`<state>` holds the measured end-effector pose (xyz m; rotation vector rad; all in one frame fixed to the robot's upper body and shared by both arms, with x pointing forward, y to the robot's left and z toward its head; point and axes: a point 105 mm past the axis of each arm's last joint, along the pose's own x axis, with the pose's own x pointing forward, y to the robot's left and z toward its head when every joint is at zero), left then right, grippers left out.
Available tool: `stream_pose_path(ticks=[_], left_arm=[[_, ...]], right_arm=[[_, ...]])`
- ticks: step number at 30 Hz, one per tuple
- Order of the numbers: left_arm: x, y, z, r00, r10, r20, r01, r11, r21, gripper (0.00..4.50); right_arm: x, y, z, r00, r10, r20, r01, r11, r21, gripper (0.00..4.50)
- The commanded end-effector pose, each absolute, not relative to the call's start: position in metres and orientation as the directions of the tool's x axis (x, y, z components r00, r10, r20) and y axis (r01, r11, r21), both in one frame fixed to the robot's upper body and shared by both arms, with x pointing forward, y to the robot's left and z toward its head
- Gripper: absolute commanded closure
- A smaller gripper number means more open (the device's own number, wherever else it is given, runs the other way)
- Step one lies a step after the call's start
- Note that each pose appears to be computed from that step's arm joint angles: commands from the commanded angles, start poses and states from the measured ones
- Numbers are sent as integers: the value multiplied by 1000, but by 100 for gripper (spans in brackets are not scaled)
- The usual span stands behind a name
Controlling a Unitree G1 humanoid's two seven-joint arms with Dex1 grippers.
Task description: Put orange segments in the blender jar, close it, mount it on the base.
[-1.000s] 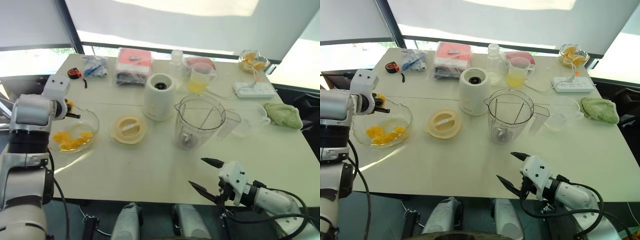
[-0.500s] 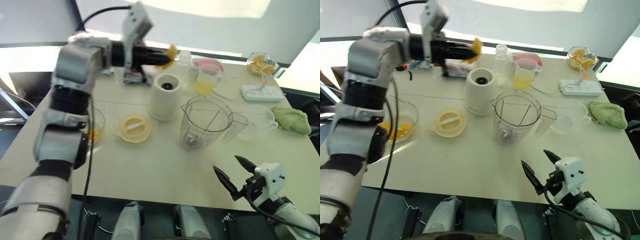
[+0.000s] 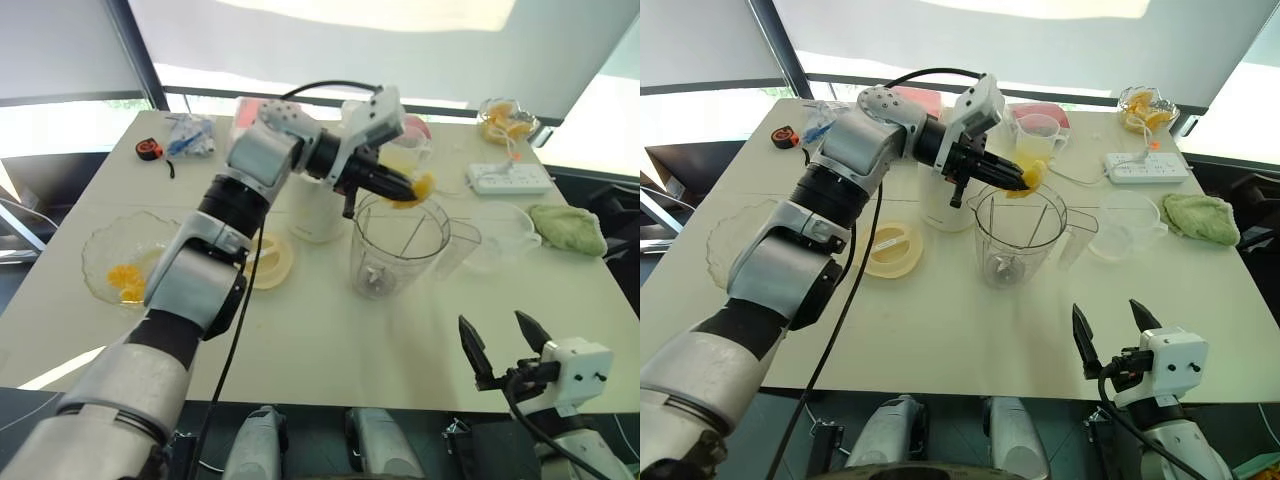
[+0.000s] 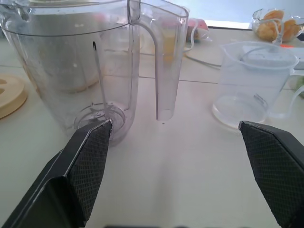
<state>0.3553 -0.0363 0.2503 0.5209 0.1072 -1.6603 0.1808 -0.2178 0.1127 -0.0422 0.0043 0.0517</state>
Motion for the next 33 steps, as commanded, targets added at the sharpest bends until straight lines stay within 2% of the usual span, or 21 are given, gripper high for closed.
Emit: stream_pose_path(ticks=[1, 2, 8, 9, 15, 19, 22, 25, 27, 30, 33], left_arm=[[351, -41, 239, -90, -895, -438, 935, -227, 272, 377], [352, -41, 235, -83, -890, -448, 935, -225, 275, 351], [365, -46, 228, 5, -892, -451, 936, -154, 316, 39], [366, -47, 231, 11, -900, -436, 935, -145, 322, 9], [366, -52, 266, 31, -967, -254, 933, -62, 354, 9], [367, -49, 306, 87, -996, -28, 916, 69, 395, 9], [372, -31, 332, 168, -979, 119, 920, 199, 339, 9], [370, -6, 346, 210, -953, 218, 929, 264, 259, 9], [363, 14, 341, 231, -946, 226, 926, 285, 249, 9], [343, 37, 319, 242, -956, 163, 917, 281, 282, 9], [321, 62, 294, 247, -964, 97, 938, 263, 227, 9]], right_arm=[[185, -215, 130, 996, 51, 69, -47, 997, -64, 0], [186, -216, 130, 996, 47, 74, -42, 997, -67, 0], [192, -222, 133, 995, 32, 91, -24, 996, -88, 0], [192, -223, 133, 995, 32, 91, -23, 996, -91, 0], [202, -228, 129, 996, 19, 91, -10, 995, -95, 0], [206, -245, 126, 994, -50, 100, 62, 992, -114, 0], [212, -268, 128, 979, -160, 130, 177, 976, -129, 0], [218, -292, 129, 949, -281, 145, 300, 944, -137, 0], [224, -305, 126, 928, -344, 144, 362, 924, -125, 0], [231, -318, 121, 917, -377, 128, 393, 909, -139, 0], [241, -330, 117, 910, -399, 116, 413, 900, -138, 0]])
